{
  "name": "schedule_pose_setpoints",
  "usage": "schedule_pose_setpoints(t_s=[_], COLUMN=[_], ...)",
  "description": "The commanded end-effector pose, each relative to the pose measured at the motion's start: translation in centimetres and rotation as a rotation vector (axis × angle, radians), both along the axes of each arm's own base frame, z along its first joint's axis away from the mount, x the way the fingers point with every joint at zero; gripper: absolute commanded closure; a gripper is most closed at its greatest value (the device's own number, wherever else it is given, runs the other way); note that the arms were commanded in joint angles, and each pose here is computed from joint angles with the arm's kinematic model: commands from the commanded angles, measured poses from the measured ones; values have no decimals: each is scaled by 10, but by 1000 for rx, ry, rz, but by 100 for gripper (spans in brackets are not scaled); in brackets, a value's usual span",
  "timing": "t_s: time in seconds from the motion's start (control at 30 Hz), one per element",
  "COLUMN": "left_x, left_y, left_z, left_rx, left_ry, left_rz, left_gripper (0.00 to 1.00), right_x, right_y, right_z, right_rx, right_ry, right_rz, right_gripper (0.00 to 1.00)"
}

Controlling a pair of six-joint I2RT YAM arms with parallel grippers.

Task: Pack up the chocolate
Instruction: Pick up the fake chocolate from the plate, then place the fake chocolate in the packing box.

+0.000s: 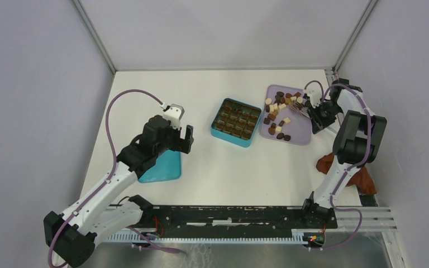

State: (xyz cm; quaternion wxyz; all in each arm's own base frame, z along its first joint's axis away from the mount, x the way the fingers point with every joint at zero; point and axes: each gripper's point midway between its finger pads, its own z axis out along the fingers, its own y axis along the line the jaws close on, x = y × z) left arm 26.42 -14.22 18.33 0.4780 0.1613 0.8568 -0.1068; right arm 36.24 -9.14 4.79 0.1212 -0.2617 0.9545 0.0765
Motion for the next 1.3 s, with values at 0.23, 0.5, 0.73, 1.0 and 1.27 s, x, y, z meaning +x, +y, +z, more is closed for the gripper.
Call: schedule_pose_setpoints(t_s=[0.23,0.5,0.73,1.0,1.27], left_x=[3,4,5,5,5], left_y=[1,1,2,2,4], left_z=[8,8,6,6,5], left_rx=[-3,-1,6,8,11], left_ry=[-41,-40,-35,-34,-33], left_rz=[-10,-11,-6,-2,5], left_gripper=[0,0,0,0,0], right_x=[6,8,18,26,20], right_y=[5,18,52,119,175], right_z=[31,50,76,100,86], right_rx=[16,55,70,121,161], right_ry=[-104,-133,-183,-226,-179], right_rz=[29,66,144,260,358], right_gripper=[100,100,100,100,100])
